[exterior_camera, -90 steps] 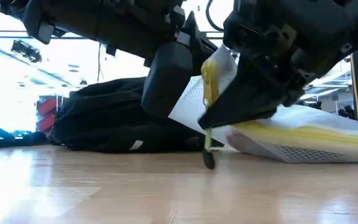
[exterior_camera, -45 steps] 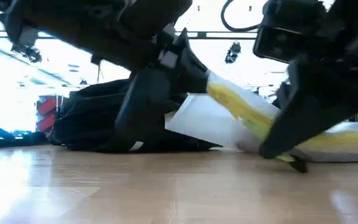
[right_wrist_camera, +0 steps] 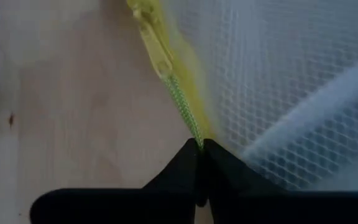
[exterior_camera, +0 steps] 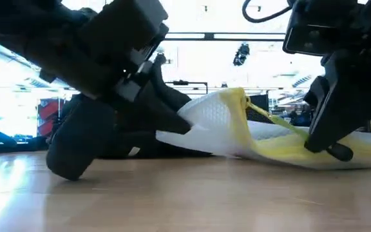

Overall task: Unpack backpack
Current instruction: Open the zip lock bag, then remove the calculator from the zip lock bag

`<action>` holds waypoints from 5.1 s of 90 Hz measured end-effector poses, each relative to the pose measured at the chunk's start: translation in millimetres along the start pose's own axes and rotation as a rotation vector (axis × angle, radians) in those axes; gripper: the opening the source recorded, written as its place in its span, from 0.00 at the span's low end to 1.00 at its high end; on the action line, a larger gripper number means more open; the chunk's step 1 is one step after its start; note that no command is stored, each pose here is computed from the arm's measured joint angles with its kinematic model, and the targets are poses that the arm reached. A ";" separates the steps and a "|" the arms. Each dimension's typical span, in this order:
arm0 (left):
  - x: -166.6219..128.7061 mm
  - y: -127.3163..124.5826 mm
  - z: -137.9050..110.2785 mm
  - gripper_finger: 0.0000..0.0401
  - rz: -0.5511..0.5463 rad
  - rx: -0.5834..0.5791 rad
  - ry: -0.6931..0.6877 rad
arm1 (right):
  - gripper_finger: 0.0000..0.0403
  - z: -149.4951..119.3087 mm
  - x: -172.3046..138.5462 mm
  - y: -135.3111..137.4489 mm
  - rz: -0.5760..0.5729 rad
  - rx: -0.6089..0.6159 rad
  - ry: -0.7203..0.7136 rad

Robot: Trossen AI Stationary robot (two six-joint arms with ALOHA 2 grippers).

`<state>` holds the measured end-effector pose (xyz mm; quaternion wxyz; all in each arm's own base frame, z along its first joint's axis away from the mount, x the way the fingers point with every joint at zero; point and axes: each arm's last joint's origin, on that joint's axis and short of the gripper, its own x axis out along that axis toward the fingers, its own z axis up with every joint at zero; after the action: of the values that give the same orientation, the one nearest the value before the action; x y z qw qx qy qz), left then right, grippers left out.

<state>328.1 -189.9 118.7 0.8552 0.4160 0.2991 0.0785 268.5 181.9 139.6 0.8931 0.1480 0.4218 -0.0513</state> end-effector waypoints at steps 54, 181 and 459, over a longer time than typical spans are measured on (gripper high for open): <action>-14.2 14.2 7.9 0.33 -0.038 -0.087 -0.040 | 0.00 22.2 6.6 -15.0 -0.017 -0.004 -0.061; 2.9 2.3 26.0 0.31 -0.061 0.045 -0.328 | 0.00 31.8 9.9 -21.7 -0.006 0.002 -0.077; -29.3 21.8 6.9 0.00 -0.233 -0.108 -0.042 | 0.32 -22.6 -71.6 -12.2 -0.144 0.008 0.217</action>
<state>310.8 -191.7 151.5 0.8858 0.3332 0.3228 -0.0140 203.5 174.9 178.4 0.8355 0.1257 0.5253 -0.1009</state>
